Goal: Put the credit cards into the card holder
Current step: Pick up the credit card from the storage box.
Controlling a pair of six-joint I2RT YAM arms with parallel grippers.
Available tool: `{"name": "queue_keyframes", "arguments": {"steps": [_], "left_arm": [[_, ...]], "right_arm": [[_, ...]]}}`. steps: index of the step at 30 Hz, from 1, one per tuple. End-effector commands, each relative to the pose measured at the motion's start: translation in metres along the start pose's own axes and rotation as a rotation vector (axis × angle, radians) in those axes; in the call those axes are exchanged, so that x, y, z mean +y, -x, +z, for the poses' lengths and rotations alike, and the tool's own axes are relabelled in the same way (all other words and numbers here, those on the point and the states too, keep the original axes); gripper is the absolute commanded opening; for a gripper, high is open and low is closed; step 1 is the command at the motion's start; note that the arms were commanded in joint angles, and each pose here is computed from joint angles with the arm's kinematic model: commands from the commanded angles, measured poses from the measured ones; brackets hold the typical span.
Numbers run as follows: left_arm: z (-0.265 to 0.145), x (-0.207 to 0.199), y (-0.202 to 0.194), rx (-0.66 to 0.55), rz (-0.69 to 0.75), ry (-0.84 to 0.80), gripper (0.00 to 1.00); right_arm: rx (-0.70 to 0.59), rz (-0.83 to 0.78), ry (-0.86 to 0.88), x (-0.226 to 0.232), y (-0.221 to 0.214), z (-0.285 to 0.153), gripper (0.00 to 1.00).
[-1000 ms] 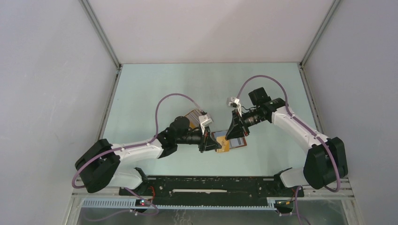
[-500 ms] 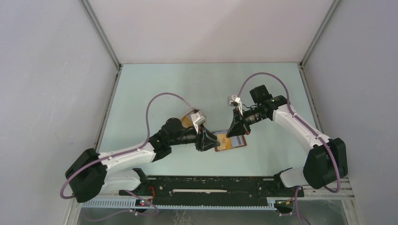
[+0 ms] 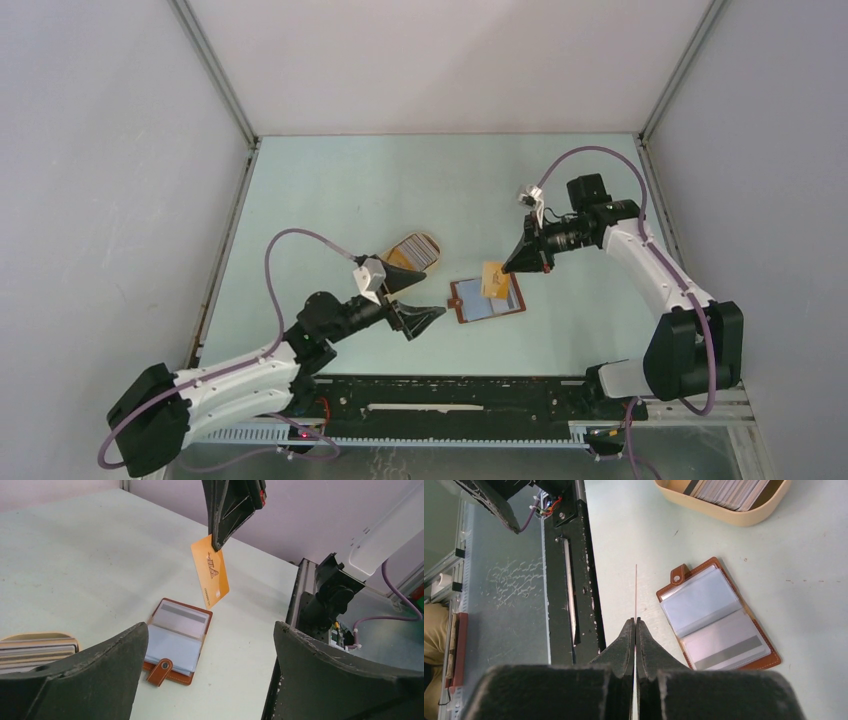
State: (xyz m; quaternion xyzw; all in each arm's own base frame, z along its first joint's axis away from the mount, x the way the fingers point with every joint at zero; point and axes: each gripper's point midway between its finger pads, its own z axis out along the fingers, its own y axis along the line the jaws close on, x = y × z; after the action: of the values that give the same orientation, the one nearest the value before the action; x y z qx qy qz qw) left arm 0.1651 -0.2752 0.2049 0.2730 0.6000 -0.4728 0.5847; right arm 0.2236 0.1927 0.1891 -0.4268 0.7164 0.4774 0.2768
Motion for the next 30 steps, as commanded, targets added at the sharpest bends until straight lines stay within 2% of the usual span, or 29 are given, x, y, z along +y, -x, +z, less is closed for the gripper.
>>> {"name": "queue_keyframes", "arguments": {"steps": [1,5,12,15,20,30], "left_arm": [[0.005,-0.015,0.02,-0.099,0.049,-0.097,1.0],[0.017,-0.025,0.013,-0.091,0.051,-0.186,1.0],[0.057,-0.019,0.005,-0.054,-0.079,-0.246,0.96],[0.065,-0.012,-0.001,-0.067,-0.119,-0.252,0.94],[0.079,-0.004,-0.019,-0.013,-0.173,-0.244,0.88],[0.079,0.012,-0.033,0.048,-0.271,-0.174,0.82]], "right_arm": [[-0.051,-0.033,-0.009,0.003,0.02,-0.009,0.0],[-0.071,0.005,0.002,-0.005,0.018,-0.011,0.0],[-0.107,0.054,0.036,-0.008,0.021,-0.019,0.0],[-0.105,0.089,0.041,-0.013,0.018,-0.019,0.0],[-0.085,0.14,0.076,-0.018,0.013,-0.015,0.0],[0.01,0.178,0.078,-0.024,0.0,-0.006,0.0]]}}
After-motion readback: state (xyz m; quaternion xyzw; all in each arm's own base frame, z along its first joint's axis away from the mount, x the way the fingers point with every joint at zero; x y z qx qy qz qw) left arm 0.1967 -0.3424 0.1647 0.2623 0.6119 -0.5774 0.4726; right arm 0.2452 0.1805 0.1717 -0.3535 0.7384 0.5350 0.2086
